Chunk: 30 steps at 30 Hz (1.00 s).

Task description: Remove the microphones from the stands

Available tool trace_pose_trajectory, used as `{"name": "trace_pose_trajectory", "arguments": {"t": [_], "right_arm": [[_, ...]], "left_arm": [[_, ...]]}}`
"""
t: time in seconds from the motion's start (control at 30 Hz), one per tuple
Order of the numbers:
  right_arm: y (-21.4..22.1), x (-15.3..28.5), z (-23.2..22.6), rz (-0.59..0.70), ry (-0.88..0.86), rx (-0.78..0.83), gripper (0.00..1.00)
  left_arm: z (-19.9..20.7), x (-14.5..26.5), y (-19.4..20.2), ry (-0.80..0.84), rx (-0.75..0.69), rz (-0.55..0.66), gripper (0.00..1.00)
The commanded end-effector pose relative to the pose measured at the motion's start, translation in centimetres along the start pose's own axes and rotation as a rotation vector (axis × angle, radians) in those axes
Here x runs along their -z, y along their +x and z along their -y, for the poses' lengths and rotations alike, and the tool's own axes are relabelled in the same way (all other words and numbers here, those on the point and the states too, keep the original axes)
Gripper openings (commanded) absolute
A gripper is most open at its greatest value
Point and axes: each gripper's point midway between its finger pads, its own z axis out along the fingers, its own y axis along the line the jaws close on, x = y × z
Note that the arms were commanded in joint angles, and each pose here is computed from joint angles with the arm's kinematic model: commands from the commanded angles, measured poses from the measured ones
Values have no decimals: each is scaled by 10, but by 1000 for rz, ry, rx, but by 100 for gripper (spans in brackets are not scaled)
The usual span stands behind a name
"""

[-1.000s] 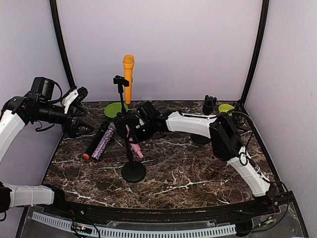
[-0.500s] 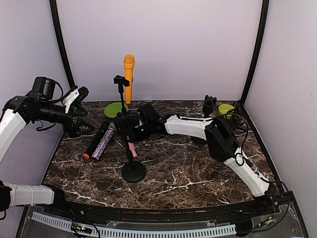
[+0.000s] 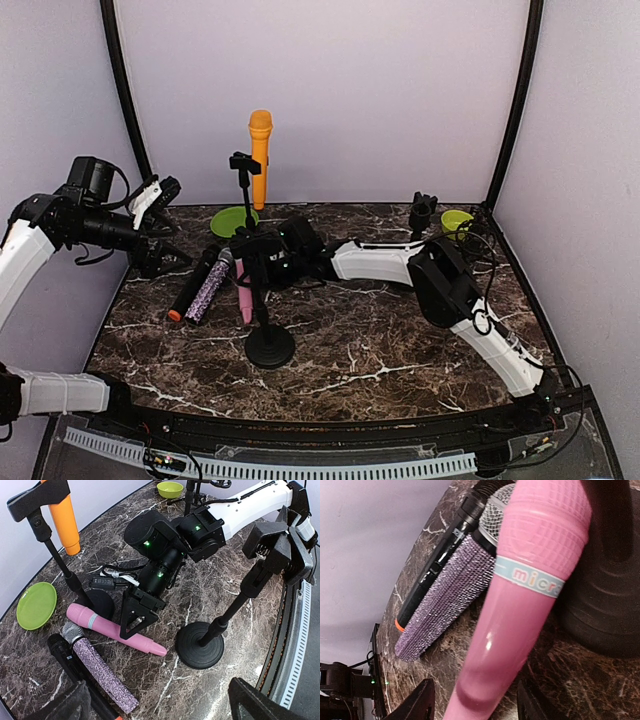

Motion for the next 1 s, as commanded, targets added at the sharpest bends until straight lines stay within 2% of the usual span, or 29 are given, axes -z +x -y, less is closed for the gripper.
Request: {"name": "trace_pose_trajectory", "arguments": {"t": [0.0, 0.1, 0.3, 0.4, 0.57, 0.73, 0.97], "right_arm": [[-26, 12, -52, 60, -123, 33, 56], [-29, 32, -58, 70, -113, 54, 56], [-31, 108, -50, 145, -31, 54, 61], [-11, 130, -36, 134, 40, 32, 63], [17, 159, -31, 128, 141, 5, 66], [40, 192, -38, 187, 207, -15, 68], [71, 209, -35, 217, 295, -39, 68]], "left_arm": [[-1, -2, 2, 4, 12, 4, 99], [-5, -11, 10, 0, 40, -13, 99], [-38, -46, 30, -49, 139, -87, 99], [-61, -68, 38, -95, 163, -113, 99], [-94, -112, 46, -201, 126, -140, 99], [-110, -162, 54, -292, 89, -193, 99], [-129, -201, 68, -416, 79, -202, 99]]}}
